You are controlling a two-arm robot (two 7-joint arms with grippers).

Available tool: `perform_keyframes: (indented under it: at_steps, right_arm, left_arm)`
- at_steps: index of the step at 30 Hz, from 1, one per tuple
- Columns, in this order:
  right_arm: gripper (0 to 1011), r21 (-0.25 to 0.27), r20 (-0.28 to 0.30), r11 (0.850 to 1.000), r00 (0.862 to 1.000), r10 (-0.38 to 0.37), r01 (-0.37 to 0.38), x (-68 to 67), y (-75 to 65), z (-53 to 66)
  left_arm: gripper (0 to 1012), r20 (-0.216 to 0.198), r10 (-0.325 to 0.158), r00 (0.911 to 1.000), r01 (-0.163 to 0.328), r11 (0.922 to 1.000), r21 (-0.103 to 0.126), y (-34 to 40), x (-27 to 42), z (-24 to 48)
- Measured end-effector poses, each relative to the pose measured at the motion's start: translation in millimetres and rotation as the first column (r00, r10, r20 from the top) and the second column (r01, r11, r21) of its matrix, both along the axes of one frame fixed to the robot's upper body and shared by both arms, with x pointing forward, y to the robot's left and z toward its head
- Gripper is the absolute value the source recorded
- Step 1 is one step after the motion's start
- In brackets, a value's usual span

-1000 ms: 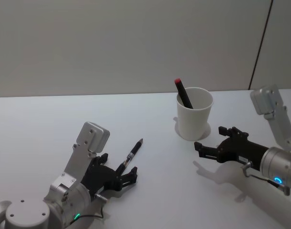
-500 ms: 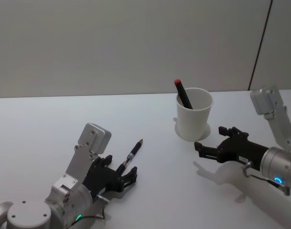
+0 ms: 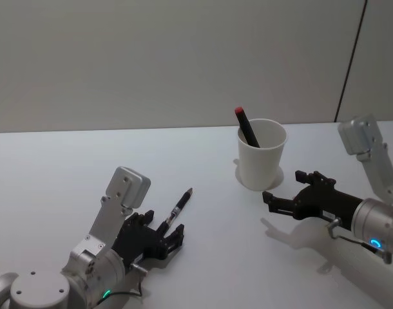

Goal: Place the pen into the pen holder.

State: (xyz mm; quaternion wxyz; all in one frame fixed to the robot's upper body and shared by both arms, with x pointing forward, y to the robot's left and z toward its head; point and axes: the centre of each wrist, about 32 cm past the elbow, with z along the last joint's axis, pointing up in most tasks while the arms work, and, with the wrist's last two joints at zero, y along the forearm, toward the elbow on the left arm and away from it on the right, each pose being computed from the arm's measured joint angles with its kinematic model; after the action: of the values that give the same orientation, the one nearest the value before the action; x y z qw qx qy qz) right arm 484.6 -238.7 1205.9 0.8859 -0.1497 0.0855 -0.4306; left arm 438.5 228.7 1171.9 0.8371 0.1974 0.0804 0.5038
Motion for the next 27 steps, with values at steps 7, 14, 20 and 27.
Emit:
perform_keyframes:
  at_steps: [7,14,20,27]
  right_arm:
    - [1002,0.000,0.000,1.000,1.000,0.000,0.000,0.0,0.0,0.0]
    - [1002,0.000,0.000,1.000,1.000,0.000,0.000,0.0,0.0,0.0]
    - [1002,0.000,0.000,1.000,1.000,0.000,0.000,0.0,0.0,0.0]
    - [1002,0.000,0.000,1.000,1.000,0.000,0.000,0.0,0.0,0.0]
  left_arm:
    - [689,0.000,0.001,1.0000,-0.001,1.0000,0.001,0.2,0.0,-0.3]
    - [648,0.000,0.002,1.0000,-0.002,1.0000,0.002,0.3,0.1,-0.4]
    - [609,0.000,0.002,1.0000,-0.002,1.0000,0.002,0.3,0.1,-0.5]
    - [564,-0.001,0.002,1.0000,-0.002,1.0000,0.002,0.3,0.1,-0.6]
